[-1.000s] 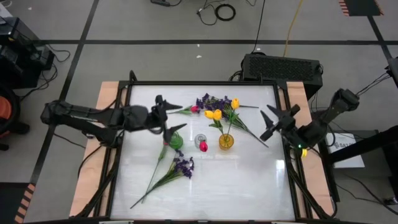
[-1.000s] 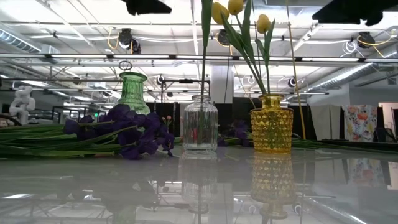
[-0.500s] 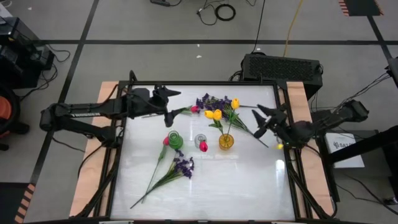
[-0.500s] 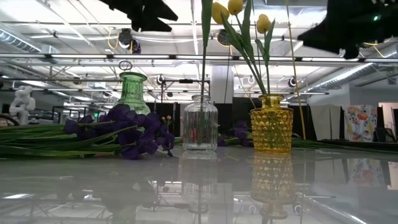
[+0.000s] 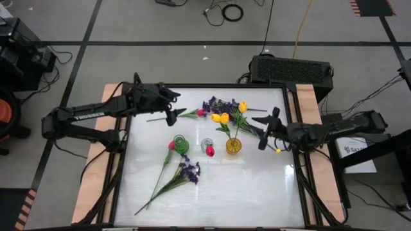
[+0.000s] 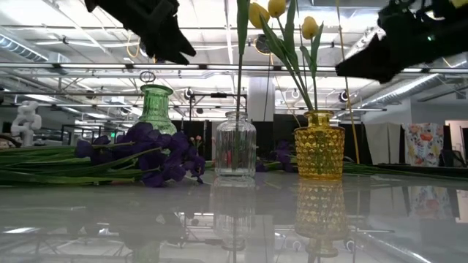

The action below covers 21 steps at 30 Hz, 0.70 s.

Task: Sort flowers into vase by color
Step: Put the top red tulip into the transparent vase

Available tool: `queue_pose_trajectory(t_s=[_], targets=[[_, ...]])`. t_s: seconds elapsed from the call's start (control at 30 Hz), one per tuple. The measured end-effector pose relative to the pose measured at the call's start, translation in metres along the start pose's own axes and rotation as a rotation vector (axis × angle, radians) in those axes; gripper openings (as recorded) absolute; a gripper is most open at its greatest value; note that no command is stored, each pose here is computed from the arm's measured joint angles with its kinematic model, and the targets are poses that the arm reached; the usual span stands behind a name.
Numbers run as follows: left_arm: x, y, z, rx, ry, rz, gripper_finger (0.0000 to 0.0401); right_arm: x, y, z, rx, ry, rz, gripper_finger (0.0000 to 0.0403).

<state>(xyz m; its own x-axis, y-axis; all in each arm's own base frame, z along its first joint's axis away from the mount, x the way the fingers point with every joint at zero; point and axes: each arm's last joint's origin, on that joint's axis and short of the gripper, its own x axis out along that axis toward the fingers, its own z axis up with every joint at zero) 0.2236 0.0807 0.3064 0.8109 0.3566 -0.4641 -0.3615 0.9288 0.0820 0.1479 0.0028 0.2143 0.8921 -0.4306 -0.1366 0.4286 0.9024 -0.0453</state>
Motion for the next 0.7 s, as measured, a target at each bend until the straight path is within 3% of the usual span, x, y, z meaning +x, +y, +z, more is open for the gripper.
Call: queue_pose_trajectory(t_s=[0.27, 0.47, 0.7], targets=[[0.037, 0.03, -0.02, -0.033, 0.146, 0.018, 0.0352, 0.001, -0.022, 0.046, -0.172, 0.087, -0.076, 0.0155], [0.062, 0.045, -0.037, -0.032, 0.246, 0.03, 0.0351, 0.005, -0.032, 0.034, -0.155, 0.22, 0.007, 0.0155], [0.064, 0.049, -0.052, 0.021, 0.428, 0.268, 0.032, 0.01, -0.035, 0.016, -0.07, 0.218, -0.006, 0.0155]])
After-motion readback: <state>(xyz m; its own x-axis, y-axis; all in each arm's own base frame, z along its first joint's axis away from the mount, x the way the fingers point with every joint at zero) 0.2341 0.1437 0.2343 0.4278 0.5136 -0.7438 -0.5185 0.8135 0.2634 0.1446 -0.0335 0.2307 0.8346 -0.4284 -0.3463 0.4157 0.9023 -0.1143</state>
